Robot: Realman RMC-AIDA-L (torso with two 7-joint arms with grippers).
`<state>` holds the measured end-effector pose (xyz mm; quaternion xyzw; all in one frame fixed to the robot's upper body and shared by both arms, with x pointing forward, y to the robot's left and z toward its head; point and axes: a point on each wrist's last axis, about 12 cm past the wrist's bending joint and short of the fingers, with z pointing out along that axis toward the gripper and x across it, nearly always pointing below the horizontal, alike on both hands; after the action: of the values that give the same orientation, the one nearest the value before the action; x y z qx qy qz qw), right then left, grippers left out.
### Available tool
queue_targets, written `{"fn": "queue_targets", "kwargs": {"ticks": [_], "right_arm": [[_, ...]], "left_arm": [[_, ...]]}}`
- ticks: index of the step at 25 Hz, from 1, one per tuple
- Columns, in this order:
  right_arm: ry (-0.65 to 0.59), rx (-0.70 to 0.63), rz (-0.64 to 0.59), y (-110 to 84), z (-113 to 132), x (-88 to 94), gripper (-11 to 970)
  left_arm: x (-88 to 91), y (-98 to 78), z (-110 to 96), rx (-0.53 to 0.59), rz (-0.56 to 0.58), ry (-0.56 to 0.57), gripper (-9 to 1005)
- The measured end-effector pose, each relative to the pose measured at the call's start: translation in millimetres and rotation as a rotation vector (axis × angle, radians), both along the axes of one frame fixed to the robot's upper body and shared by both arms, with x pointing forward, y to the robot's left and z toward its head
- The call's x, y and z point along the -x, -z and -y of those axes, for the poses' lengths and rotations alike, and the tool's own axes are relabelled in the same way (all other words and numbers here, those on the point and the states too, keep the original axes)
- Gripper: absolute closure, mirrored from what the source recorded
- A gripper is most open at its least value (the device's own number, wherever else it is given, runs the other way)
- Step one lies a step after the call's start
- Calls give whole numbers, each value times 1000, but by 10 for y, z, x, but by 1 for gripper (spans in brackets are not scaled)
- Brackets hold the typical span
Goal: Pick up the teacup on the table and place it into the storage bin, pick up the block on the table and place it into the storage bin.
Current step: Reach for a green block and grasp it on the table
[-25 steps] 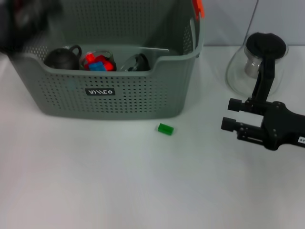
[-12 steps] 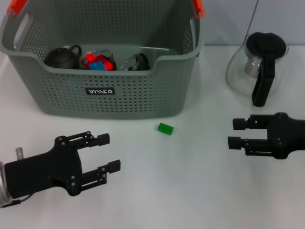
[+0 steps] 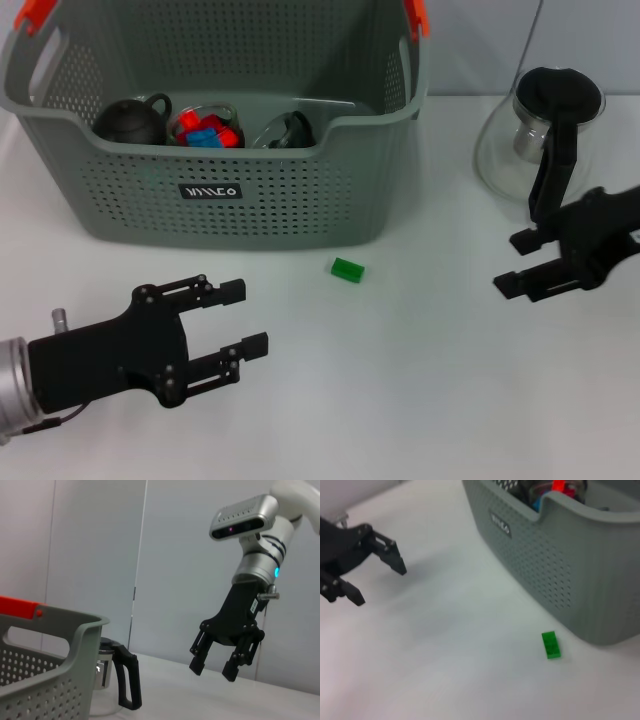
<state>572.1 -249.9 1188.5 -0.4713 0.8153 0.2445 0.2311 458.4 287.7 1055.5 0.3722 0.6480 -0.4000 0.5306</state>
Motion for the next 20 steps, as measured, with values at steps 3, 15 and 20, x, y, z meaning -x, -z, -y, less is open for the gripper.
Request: {"fn": "queue_targets", "kwargs": {"ticks": [3, 15, 20], "right_arm": [[-43, 92, -5, -58, -218, -70, 285], [-166, 275, 41, 49, -790, -116, 286], [-139, 279, 64, 90, -903, -130, 286]], "left_arm": [[17, -6, -26, 9, 2, -10, 370], [63, 11, -73, 12, -7, -30, 370], [57, 13, -76, 11, -7, -36, 370]]}}
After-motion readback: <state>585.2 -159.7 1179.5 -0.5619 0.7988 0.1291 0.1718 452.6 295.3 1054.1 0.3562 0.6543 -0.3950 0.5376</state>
